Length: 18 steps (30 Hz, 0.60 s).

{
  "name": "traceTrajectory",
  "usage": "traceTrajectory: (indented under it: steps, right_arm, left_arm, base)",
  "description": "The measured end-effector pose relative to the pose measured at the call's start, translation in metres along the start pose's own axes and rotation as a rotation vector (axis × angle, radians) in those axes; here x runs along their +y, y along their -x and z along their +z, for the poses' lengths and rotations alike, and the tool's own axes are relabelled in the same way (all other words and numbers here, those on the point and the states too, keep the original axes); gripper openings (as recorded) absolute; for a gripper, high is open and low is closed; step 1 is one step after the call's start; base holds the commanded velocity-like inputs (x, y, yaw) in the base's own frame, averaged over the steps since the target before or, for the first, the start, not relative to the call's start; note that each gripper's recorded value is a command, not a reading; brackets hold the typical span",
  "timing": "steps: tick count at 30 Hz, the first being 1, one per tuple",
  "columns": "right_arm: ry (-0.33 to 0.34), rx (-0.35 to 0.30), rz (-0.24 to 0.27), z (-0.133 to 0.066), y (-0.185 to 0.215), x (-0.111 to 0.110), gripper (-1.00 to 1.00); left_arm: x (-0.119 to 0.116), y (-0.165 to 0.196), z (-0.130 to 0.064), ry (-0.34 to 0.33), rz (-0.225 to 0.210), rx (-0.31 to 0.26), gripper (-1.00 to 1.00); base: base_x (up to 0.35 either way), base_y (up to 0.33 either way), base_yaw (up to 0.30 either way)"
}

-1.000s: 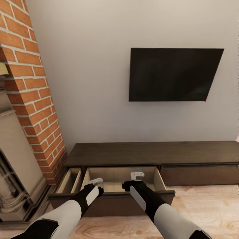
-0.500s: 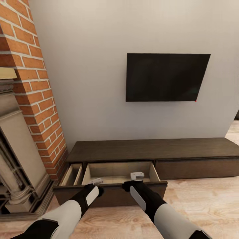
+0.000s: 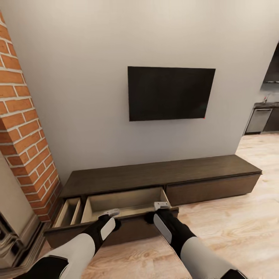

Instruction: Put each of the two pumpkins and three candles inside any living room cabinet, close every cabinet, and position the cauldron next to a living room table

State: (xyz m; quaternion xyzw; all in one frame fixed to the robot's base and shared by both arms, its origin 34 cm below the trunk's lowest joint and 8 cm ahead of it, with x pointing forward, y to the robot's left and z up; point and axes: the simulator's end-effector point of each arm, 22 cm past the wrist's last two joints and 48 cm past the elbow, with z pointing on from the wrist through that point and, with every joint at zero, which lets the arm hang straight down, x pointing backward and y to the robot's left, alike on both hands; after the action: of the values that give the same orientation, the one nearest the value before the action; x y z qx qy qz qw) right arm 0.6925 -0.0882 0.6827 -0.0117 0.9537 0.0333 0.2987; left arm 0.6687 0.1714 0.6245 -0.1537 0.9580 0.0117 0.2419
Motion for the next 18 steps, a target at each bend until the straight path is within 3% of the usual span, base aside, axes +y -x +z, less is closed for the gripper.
traceTrajectory:
  steps: [3,6,7,9,13,18]
  right_arm:
    - [0.006,0.011,0.053,-0.006,0.004,-0.005,1.00]
    - [0.008,0.067,0.125,-0.005,-0.026,-0.012,1.00]
    - [-0.001,0.087,0.160,-0.003,-0.037,-0.022,1.00]
    - [-0.036,0.138,0.279,0.000,-0.068,-0.059,1.00]
    - [-0.089,0.228,0.442,-0.001,-0.149,-0.093,1.00]
    - [-0.138,0.224,0.505,-0.008,-0.181,-0.109,1.00]
  left_arm:
    - [-0.001,0.001,-0.005,-0.001,0.009,0.009,1.00]
    - [0.001,-0.002,-0.009,0.003,0.018,0.018,1.00]
    - [0.003,-0.009,-0.009,0.008,0.020,0.029,1.00]
    - [0.012,-0.036,-0.006,0.023,0.028,0.066,1.00]
    - [0.023,-0.070,-0.006,0.039,0.034,0.109,1.00]
    - [0.030,-0.087,-0.011,0.049,0.036,0.132,1.00]
  base:
    - [0.000,0.000,-0.276]
    - [0.000,0.000,-0.275]
    - [0.000,0.000,-0.274]
    - [0.000,0.000,-0.274]
    - [0.000,0.000,-0.270]
    - [0.000,0.000,-0.277]
